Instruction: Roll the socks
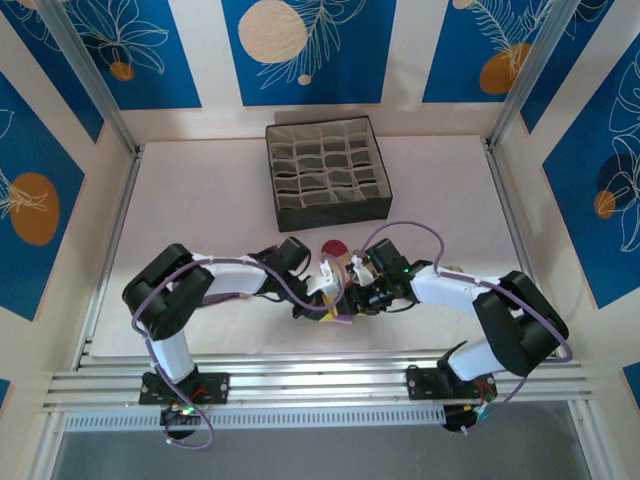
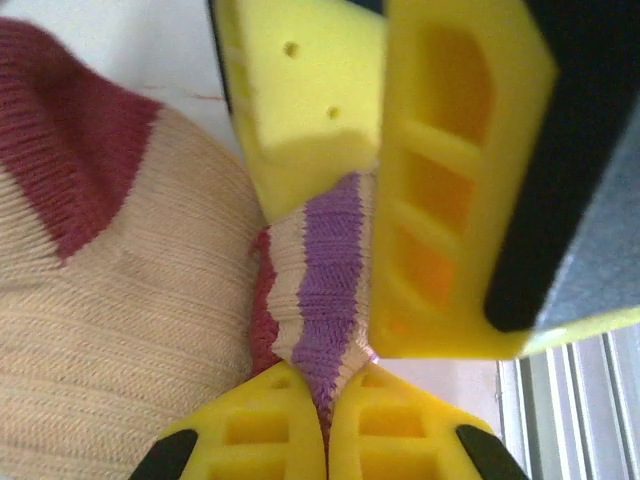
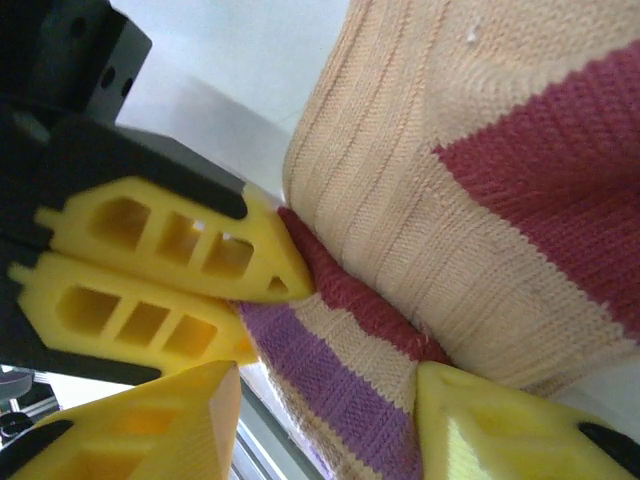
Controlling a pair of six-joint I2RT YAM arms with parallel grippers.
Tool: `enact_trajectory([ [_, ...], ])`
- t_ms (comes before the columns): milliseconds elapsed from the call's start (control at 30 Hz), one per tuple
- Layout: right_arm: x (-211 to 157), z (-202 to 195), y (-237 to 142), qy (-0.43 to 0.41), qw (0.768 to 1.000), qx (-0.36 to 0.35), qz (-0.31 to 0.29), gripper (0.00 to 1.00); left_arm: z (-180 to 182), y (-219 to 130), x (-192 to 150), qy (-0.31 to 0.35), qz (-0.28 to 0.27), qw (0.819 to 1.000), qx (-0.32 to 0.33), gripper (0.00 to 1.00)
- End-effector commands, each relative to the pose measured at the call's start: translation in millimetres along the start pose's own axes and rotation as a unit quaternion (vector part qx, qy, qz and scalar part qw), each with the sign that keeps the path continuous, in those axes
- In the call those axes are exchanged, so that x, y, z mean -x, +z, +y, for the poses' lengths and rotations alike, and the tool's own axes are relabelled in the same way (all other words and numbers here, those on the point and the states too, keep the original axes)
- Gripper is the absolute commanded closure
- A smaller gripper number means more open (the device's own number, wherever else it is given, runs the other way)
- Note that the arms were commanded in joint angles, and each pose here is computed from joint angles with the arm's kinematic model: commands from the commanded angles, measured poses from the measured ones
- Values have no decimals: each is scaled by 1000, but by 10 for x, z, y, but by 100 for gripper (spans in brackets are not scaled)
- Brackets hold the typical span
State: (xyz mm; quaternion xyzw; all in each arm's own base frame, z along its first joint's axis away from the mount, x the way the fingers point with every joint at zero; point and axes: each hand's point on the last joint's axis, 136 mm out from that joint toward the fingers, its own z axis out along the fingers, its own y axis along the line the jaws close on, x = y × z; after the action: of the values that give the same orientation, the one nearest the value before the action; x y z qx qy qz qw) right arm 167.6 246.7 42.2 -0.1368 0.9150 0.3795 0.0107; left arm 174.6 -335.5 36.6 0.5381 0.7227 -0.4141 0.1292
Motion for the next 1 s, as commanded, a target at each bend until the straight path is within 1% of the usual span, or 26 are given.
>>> enact_trajectory([
  [0, -71, -23, 58, -3, 1000, -7, 16, 59, 115, 14, -263, -91, 27, 995, 5, 100],
  [67, -66, -68, 66, 2, 1000, -22, 19, 69, 121, 5, -254, -96, 26, 995, 3, 100],
  [133, -52, -98, 67, 4, 999, -35, 22, 77, 139, 6, -264, -100, 28, 995, 7, 100],
  [233, -47, -134, 71, 7, 998, -49, 25, 83, 147, 14, -282, -104, 29, 994, 5, 100],
  [367, -57, -193, 74, 20, 997, -66, 32, 94, 164, 12, -301, -99, 30, 995, 11, 100],
  [400, -57, -223, 69, 27, 996, -74, 33, 96, 165, 7, -306, -94, 30, 995, 14, 99],
  [467, -79, -293, 69, 47, 994, -88, 46, 99, 189, -30, -299, -77, 24, 996, 31, 91],
  [500, -85, -317, 68, 55, 993, -94, 51, 100, 181, -51, -288, -65, 20, 997, 37, 89],
  [633, -149, -406, 100, 86, 986, -112, 83, 100, 138, -190, -205, 2, -2, 998, 69, 83],
  [733, -167, -414, 141, 100, 983, -113, 104, 100, 89, -310, -130, 73, -19, 992, 105, 80],
  [833, -170, -413, 180, 110, 980, -111, 119, 100, 41, -433, -54, 150, -39, 976, 152, 77],
  [900, -165, -405, 194, 114, 979, -110, 126, 100, 7, -488, -35, 200, -43, 961, 184, 74],
  [967, -159, -391, 206, 117, 978, -107, 134, 100, -28, -527, -13, 253, -41, 941, 220, 68],
])
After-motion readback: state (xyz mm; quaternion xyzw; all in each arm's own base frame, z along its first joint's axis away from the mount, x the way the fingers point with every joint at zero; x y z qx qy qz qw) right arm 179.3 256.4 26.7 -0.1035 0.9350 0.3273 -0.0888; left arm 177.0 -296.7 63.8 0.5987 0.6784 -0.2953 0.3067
